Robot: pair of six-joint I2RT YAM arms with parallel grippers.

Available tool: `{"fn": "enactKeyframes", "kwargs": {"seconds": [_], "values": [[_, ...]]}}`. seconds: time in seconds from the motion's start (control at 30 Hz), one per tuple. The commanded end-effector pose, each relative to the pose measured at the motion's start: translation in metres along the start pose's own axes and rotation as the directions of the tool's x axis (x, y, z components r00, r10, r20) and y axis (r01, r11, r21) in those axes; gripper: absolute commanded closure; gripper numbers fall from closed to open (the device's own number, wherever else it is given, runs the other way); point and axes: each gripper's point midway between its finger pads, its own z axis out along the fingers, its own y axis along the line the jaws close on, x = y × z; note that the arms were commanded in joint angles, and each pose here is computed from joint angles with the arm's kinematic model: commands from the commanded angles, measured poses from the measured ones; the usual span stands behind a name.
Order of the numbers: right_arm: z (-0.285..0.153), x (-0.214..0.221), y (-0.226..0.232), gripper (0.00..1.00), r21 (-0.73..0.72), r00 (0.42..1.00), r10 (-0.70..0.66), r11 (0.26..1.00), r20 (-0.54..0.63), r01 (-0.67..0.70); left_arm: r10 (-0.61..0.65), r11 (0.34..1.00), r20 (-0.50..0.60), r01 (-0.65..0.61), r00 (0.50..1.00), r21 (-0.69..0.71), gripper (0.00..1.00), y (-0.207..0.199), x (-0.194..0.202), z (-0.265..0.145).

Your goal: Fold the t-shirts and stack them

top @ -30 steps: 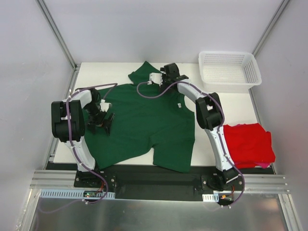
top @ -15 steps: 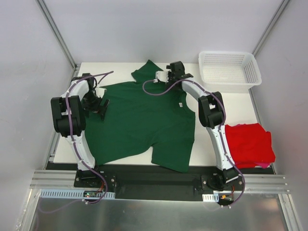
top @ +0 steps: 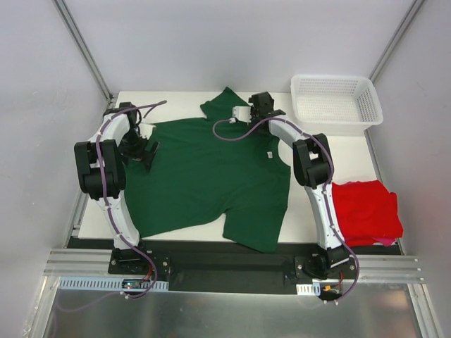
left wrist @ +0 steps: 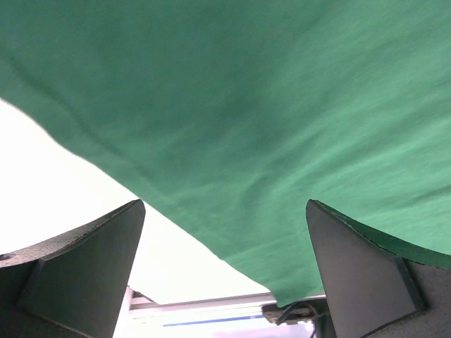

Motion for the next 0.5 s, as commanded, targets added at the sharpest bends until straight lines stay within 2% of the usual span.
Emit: {"fn": "enactKeyframes", "kwargs": {"seconds": [0.0, 0.13, 0.3, 0.37, 0.47], "values": [[-0.003, 0.063, 0.045, 0.04, -0.175, 0.986, -0.031, 0.985, -0.163, 0.002, 0.038, 0.997, 0.034, -0.036, 0.999, -0.062, 0.01, 0.013, -0.003, -0.027], [-0.003, 0.089, 0.051, 0.04, -0.200, 0.972, -0.052, 0.980, -0.228, 0.005, 0.024, 0.997, 0.078, -0.017, 0.997, -0.079, 0.01, 0.017, -0.003, -0.042], [-0.002, 0.119, 0.046, 0.04, -0.195, 0.953, -0.064, 0.981, -0.297, 0.005, 0.009, 0.997, 0.081, -0.002, 0.997, -0.075, 0.01, 0.016, 0.004, -0.045], [-0.005, 0.128, 0.041, 0.04, -0.180, 0.947, -0.045, 0.984, -0.318, -0.014, 0.002, 0.998, 0.082, 0.003, 0.997, -0.070, 0.01, 0.014, 0.005, -0.045], [-0.023, 0.118, 0.018, 0.04, -0.117, 0.954, 0.040, 0.990, -0.296, -0.078, -0.009, 0.997, 0.100, 0.016, 0.995, -0.070, 0.01, 0.013, 0.001, -0.049]]}}
